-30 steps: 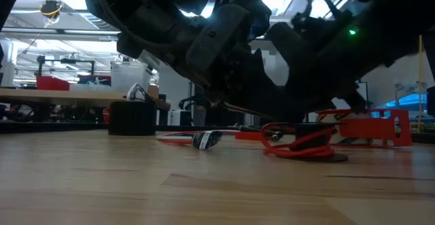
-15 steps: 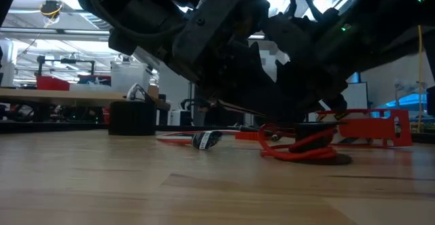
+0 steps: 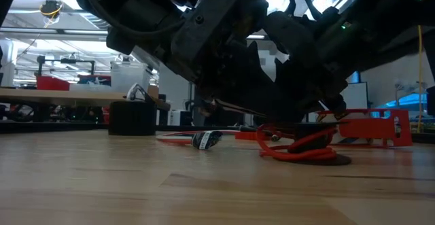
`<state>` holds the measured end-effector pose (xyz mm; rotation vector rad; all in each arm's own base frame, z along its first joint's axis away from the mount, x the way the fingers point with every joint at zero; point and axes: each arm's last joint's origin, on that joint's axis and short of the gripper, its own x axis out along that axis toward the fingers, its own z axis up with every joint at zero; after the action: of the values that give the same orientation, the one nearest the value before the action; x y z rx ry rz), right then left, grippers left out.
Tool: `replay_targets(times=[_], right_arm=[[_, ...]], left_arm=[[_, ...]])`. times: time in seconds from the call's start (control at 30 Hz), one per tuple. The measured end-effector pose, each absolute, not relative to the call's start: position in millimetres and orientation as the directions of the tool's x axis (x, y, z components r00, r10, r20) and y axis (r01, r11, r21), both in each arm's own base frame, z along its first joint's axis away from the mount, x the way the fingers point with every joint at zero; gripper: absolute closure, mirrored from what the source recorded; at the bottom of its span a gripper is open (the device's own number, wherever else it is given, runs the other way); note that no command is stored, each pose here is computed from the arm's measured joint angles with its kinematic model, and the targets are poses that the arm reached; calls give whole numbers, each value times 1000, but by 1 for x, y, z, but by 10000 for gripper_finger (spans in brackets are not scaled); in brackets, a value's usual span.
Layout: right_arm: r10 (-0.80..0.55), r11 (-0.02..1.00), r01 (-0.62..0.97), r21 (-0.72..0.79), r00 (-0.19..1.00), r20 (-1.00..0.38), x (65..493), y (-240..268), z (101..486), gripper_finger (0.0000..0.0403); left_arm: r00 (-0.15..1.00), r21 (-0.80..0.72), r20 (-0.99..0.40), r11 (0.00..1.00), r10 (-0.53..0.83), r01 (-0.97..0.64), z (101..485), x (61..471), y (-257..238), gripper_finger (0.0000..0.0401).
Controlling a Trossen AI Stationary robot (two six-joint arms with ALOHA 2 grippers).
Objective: Coil cords
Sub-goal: Coil the red wire onto the spool
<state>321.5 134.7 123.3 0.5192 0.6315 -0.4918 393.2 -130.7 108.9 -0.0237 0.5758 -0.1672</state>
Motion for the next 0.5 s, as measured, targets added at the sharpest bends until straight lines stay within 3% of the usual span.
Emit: replay_targets(times=[0.5], right_arm=[[-264,764,570,302,703,-660,322,135,123,394]], left_arm=[[844,-75,-511,986,-164,146,111,395,-131,384]])
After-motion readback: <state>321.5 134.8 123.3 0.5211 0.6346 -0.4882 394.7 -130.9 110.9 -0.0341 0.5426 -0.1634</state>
